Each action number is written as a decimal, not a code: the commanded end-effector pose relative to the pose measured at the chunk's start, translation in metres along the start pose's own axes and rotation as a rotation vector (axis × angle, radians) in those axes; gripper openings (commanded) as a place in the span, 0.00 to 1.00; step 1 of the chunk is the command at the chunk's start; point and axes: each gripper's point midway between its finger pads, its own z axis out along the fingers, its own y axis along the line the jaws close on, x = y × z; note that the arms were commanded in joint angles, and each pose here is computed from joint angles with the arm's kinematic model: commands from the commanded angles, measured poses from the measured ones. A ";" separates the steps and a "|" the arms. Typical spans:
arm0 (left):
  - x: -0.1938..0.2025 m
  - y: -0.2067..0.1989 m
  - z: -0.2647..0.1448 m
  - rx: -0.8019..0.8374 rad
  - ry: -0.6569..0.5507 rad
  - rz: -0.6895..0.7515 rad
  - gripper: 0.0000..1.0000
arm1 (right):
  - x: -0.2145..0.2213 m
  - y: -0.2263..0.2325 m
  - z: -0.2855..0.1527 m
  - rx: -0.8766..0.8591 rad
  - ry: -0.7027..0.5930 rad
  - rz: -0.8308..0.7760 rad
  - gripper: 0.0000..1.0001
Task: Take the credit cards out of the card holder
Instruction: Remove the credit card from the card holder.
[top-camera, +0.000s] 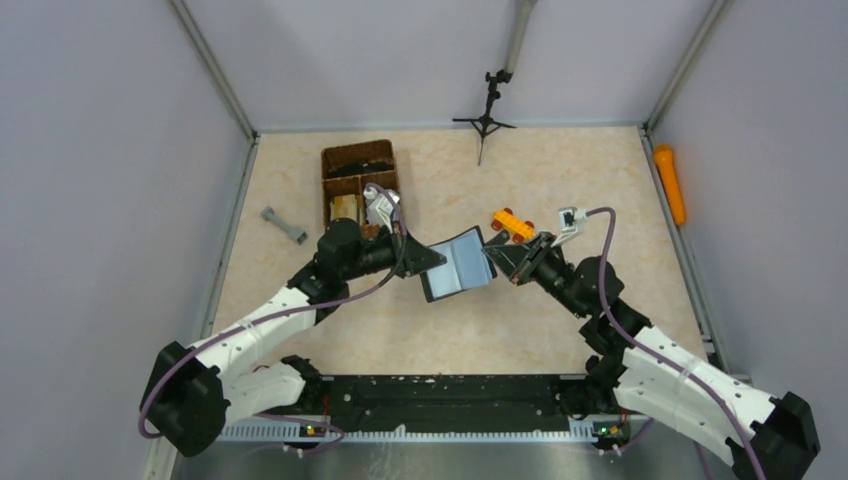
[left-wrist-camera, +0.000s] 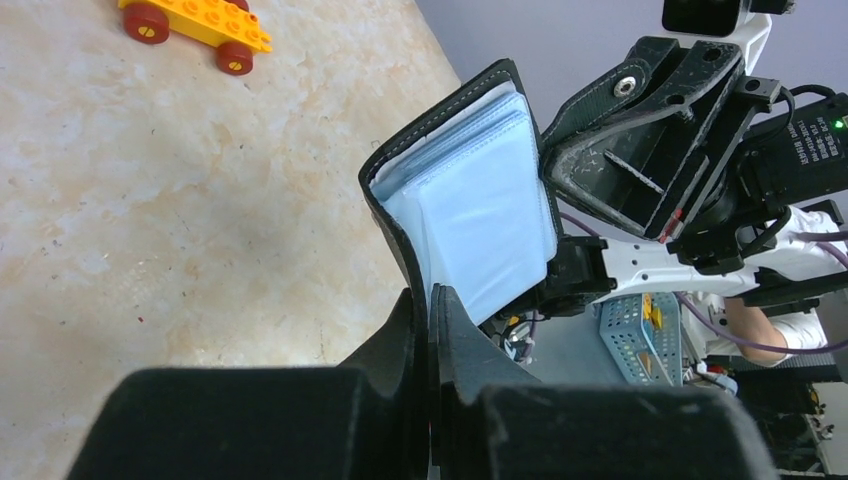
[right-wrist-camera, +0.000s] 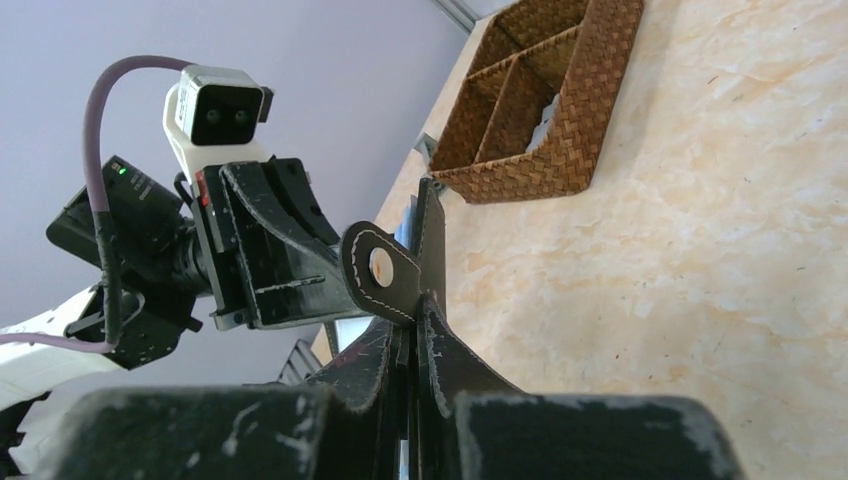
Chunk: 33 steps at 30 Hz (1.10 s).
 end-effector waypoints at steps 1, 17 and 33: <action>-0.012 -0.012 0.004 0.048 -0.026 0.031 0.00 | -0.006 0.018 -0.002 -0.089 -0.021 0.023 0.00; -0.004 -0.003 0.016 0.055 0.021 0.002 0.00 | 0.048 -0.017 0.003 -0.001 0.207 -0.041 0.22; 0.006 -0.006 0.026 0.130 0.090 -0.032 0.03 | 0.058 -0.016 0.001 -0.042 0.243 -0.065 0.10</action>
